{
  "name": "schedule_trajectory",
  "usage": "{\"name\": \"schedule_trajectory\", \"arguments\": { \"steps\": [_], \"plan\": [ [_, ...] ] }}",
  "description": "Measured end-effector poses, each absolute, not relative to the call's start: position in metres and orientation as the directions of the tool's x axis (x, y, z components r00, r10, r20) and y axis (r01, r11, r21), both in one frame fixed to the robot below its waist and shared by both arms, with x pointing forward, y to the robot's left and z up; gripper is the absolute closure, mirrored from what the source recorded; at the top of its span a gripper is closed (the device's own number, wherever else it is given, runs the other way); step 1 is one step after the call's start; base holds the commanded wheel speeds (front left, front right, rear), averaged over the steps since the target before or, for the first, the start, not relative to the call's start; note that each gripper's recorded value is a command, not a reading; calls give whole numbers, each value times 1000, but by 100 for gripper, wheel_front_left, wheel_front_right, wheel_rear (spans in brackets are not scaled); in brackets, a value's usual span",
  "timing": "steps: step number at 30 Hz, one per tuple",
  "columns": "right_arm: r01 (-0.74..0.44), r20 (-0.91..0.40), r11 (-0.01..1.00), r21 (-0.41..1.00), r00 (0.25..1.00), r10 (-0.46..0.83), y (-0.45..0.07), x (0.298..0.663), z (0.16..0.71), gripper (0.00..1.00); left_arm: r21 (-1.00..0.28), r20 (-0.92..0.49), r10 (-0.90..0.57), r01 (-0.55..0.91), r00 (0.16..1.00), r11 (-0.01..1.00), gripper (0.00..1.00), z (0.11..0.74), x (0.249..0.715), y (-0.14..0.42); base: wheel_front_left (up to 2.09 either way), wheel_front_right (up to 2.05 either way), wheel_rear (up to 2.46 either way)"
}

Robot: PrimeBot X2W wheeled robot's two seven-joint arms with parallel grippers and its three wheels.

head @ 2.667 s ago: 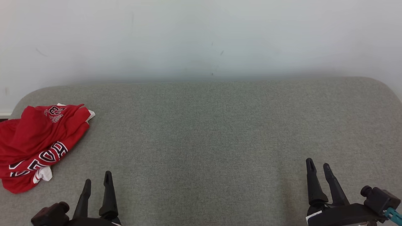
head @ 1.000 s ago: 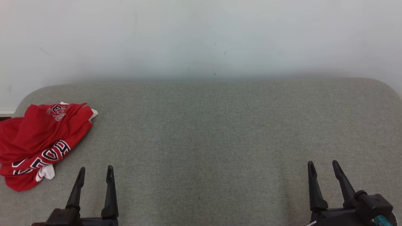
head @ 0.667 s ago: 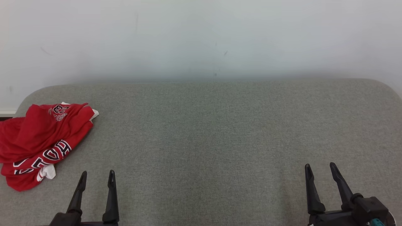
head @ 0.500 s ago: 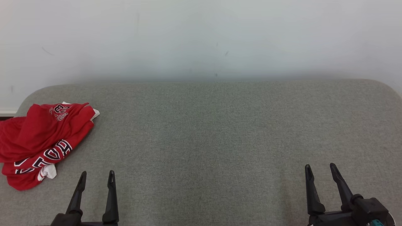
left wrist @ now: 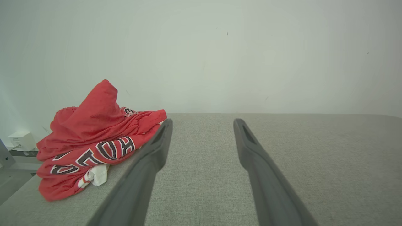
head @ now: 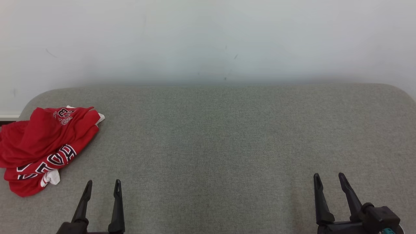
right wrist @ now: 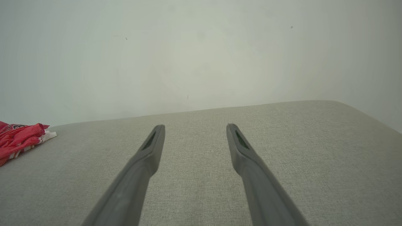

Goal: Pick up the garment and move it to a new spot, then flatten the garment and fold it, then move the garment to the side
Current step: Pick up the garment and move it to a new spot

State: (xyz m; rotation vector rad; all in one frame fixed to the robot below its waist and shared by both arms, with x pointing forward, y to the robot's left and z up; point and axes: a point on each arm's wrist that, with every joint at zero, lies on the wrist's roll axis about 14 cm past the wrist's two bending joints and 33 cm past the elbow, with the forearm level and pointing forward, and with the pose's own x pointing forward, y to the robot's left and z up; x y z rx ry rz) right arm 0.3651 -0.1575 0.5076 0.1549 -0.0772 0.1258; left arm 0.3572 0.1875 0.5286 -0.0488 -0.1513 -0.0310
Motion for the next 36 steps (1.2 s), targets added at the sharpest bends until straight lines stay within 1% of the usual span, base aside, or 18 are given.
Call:
{"name": "schedule_trajectory", "arguments": {
  "steps": [12, 19, 25, 26, 35, 36],
  "plan": [
    [-140, 82, 980, 142, 988, 130, -155, 366, 510, 0, -47, 137, -11, 18, 991, 999, 0, 524, 355, 192, 0, 0, 0],
    [-168, 58, 975, 146, 985, 162, -144, 368, 504, 0, -39, 129, 35, -30, 991, 999, 0, 522, 348, 207, 0, 0, 0],
    [-236, 38, 960, 152, 972, 233, -120, 375, 497, 0, -32, 125, 124, -121, 984, 992, 0, 520, 333, 236, 0, 0, 0],
    [-266, 27, 952, 155, 964, 265, -108, 378, 493, 0, -30, 122, 163, -160, 979, 987, 0, 520, 325, 247, 0, 0, 0],
    [-423, 8, 892, 160, 904, 428, -48, 388, 487, 0, -32, 112, 355, -354, 928, 935, 0, 516, 277, 300, 0, 0, 0],
    [-423, 8, 892, 160, 904, 428, -48, 388, 487, 0, -32, 112, 355, -354, 928, 935, 0, 516, 277, 300, 0, 0, 0]
  ]
}}
